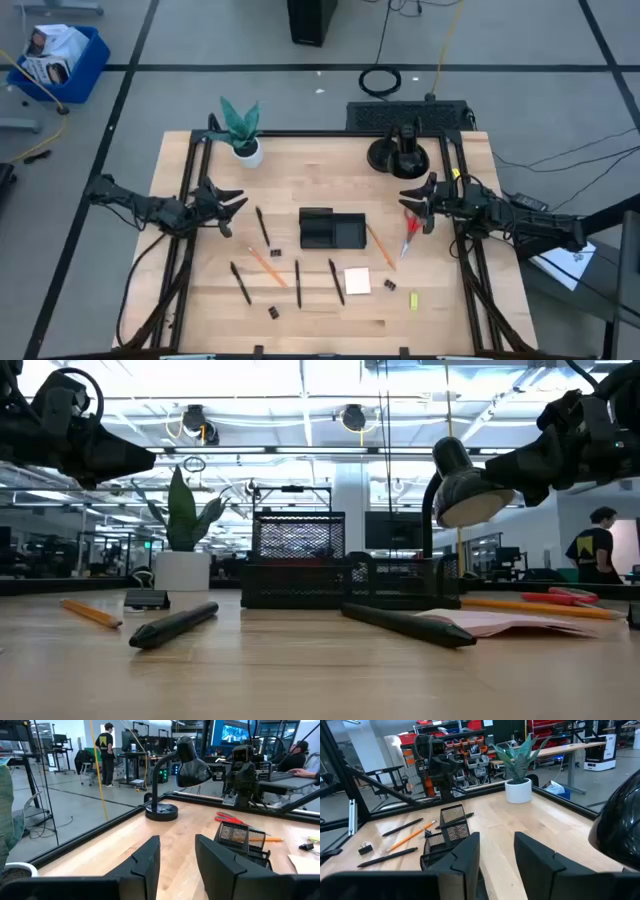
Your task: Pick and place office supplies into organizer
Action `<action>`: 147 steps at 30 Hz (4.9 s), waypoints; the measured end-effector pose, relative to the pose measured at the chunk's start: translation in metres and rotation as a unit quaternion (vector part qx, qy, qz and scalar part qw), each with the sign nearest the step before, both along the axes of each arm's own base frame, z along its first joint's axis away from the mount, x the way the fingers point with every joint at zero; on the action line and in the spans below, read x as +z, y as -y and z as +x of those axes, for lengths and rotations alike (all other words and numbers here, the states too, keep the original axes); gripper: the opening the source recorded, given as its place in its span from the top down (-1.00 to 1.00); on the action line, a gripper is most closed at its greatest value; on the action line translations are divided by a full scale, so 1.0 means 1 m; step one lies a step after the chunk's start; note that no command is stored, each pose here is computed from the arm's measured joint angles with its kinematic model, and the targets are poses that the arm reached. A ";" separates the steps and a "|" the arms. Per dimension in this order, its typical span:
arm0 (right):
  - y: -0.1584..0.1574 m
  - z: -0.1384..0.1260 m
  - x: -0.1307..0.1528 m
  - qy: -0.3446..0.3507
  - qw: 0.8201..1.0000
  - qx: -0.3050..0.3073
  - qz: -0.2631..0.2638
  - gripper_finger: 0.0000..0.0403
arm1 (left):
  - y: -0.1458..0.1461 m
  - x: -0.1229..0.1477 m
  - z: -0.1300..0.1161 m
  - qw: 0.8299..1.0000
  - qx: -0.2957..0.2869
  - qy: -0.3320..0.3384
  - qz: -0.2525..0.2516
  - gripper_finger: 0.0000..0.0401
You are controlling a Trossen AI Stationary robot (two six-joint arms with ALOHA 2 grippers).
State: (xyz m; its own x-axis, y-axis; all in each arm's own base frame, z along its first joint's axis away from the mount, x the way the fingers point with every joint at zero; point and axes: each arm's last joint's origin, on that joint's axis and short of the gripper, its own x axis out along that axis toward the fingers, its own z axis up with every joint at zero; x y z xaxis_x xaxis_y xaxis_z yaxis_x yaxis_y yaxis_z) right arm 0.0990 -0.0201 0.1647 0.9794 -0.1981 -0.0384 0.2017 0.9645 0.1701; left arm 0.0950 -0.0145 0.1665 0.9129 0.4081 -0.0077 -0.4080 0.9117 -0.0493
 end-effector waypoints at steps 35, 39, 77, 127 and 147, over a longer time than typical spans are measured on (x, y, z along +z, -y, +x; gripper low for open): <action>0.000 0.000 0.000 0.000 1.000 0.000 0.000 0.42 | 0.000 0.000 0.000 1.000 0.000 0.000 0.000 0.37; 0.000 0.000 0.000 0.000 1.000 0.000 0.000 0.42 | 0.000 0.000 0.000 1.000 0.000 0.000 0.000 0.37; 0.000 0.000 0.000 0.000 1.000 0.000 0.000 0.42 | 0.000 0.000 0.000 1.000 0.000 0.000 0.000 0.37; 0.000 0.000 0.001 0.003 1.000 0.000 -0.001 0.42 | 0.000 0.000 0.000 1.000 -0.001 0.002 -0.004 0.37; -0.009 -0.005 0.036 0.184 0.974 0.134 -0.002 0.42 | 0.000 0.005 0.000 1.000 0.000 0.027 -0.006 0.37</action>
State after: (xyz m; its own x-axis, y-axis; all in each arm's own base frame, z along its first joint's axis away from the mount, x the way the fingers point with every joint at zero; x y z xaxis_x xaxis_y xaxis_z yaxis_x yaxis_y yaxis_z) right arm 0.0941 -0.0116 0.2006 0.9433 0.0669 0.3251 -0.1313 0.9748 0.1803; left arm 0.0950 -0.0146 0.1719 0.9125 0.4074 0.0365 -0.4035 0.9112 -0.0824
